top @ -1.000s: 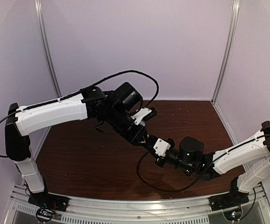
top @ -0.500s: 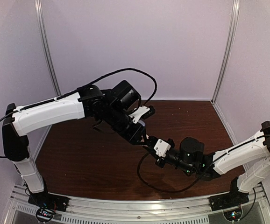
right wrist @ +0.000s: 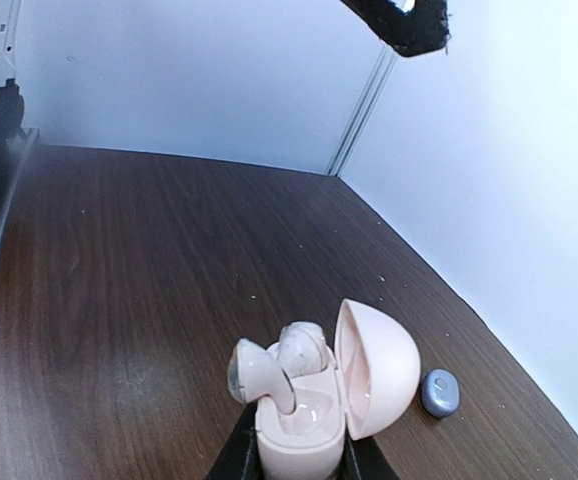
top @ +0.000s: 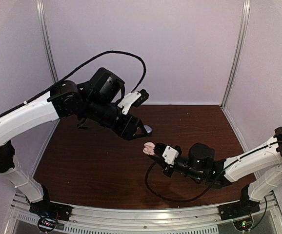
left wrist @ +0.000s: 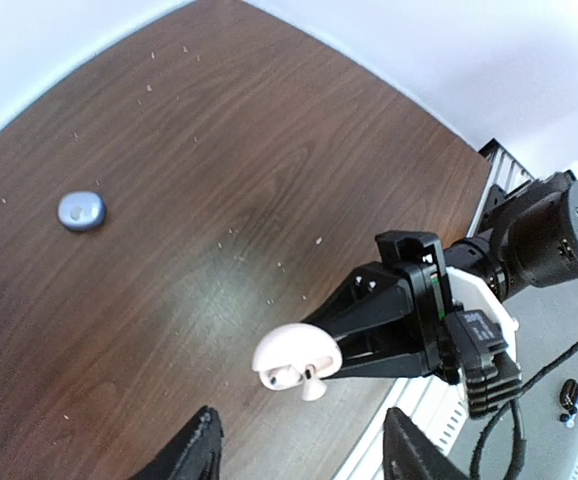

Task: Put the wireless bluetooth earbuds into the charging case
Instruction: Adjust the right earbud in the right side groove of the charging case.

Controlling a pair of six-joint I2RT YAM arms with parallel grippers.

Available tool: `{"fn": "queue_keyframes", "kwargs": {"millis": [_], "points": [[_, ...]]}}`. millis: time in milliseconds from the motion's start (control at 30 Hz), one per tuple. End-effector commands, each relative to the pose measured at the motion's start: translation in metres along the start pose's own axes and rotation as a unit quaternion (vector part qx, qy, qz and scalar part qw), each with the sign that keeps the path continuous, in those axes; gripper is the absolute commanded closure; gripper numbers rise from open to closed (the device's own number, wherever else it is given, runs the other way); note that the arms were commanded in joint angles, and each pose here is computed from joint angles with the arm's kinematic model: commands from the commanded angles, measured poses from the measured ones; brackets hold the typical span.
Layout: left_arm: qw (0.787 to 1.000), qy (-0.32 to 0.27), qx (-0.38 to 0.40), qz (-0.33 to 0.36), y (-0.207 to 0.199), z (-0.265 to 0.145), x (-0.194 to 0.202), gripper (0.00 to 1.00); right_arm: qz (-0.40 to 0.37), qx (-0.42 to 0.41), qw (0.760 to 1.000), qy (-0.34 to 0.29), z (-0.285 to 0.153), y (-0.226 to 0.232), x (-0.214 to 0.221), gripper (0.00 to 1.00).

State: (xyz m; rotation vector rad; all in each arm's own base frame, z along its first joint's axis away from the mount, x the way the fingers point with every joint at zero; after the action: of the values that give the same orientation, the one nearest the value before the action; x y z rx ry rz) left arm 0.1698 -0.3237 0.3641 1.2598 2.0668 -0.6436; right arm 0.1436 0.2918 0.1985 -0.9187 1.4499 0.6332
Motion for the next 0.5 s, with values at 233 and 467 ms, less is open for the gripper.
{"fn": "queue_keyframes", "kwargs": {"millis": [233,467], "points": [[0.948,-0.293,-0.055,0.108,-0.002,-0.082,0.033,0.02,0.076,-0.144,0.985,-0.055,-0.027,0.006,-0.042,1.00],[0.925,-0.324,-0.005,0.196,-0.013,-0.086,0.048,0.02,0.113,-0.239,0.963,-0.056,-0.046,0.009,-0.068,1.00]]}}
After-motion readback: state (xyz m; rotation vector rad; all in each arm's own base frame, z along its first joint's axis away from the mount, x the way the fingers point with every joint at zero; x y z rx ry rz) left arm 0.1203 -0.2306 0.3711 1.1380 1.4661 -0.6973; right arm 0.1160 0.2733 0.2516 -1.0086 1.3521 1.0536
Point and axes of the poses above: each gripper's point midway between its finger pads, its own z axis out along the fingers, its own y axis along the line the jaws close on, x = y × z, the point moved 10 cm from there along -z, back along the fingers, and after that the axes turned 13 degrees about z, right-handed, at the moved point
